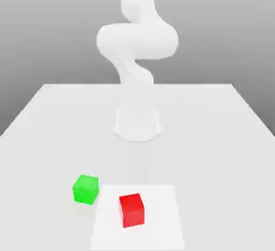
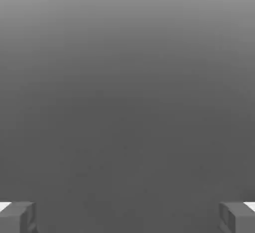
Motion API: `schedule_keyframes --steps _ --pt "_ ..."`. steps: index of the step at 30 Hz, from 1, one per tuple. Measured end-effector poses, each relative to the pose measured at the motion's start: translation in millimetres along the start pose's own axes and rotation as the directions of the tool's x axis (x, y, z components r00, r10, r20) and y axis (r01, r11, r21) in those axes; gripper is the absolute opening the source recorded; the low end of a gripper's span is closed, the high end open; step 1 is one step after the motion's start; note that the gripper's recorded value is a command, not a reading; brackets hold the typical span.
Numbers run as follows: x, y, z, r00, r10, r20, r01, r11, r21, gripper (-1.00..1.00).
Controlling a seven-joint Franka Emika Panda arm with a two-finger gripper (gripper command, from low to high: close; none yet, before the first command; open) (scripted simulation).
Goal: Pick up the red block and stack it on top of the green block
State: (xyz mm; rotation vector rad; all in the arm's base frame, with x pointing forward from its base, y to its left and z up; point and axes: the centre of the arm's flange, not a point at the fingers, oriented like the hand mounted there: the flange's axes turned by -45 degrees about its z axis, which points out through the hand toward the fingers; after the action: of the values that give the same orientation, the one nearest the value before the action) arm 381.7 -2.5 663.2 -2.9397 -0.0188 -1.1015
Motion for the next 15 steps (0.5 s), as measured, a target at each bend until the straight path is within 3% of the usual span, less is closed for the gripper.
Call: schedule_keyframes --steps 7,15 --pt "-48.8 4.7 156.7 0.970 -0.074 0.234 0.069 0.997 0.030 0.00" --pt "-157.2 7.6 293.5 0.866 -0.159 0.473 0.133 0.987 0.088 0.00"
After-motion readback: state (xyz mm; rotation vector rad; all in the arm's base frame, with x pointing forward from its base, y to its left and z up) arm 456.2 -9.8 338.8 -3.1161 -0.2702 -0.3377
